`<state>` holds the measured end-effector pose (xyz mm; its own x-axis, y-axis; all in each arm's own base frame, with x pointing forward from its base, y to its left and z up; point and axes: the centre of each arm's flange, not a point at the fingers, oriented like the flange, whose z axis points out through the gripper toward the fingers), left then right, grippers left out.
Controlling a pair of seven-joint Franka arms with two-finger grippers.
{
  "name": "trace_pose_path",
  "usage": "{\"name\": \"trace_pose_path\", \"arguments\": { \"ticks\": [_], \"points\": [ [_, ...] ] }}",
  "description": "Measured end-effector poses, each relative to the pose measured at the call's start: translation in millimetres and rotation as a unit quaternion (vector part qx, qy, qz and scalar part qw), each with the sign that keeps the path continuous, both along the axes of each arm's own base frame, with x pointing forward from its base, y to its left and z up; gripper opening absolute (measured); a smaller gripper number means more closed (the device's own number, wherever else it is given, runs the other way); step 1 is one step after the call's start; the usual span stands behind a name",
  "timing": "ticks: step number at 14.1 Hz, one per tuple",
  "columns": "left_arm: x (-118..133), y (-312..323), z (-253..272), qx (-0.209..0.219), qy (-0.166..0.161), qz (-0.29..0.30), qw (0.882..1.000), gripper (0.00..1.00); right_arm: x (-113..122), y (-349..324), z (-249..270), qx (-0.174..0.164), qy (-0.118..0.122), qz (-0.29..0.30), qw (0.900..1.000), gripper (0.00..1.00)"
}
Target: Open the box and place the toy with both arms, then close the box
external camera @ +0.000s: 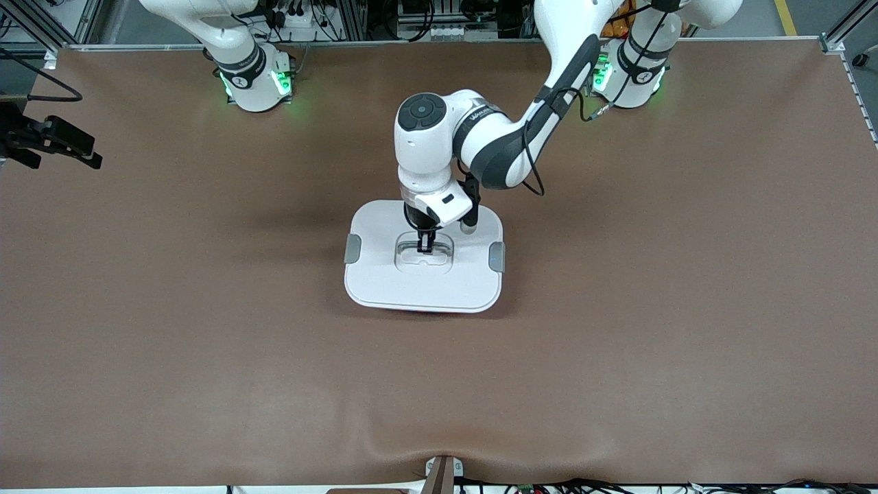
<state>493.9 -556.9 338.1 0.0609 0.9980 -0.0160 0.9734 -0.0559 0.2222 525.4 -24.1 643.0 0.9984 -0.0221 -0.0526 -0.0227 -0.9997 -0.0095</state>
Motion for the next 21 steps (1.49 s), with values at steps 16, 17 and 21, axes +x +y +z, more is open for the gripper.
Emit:
{"name": "trace_pose_path", "arguments": {
  "ticks": [16,17,21],
  "points": [
    [4,9,48,0.006,-0.018,-0.001,1.0,1.0,1,-1,-2,0.0,0.003,-0.001,1.0,1.0],
    [3,12,57,0.014,-0.016,-0.017,1.0,1.0,1,-1,-2,0.0,0.003,-0.002,1.0,1.0],
    [15,46,106,0.045,0.001,-0.091,0.995,1.0,1,-4,-2,0.0,0.003,-0.006,1.0,1.0]
  ]
}}
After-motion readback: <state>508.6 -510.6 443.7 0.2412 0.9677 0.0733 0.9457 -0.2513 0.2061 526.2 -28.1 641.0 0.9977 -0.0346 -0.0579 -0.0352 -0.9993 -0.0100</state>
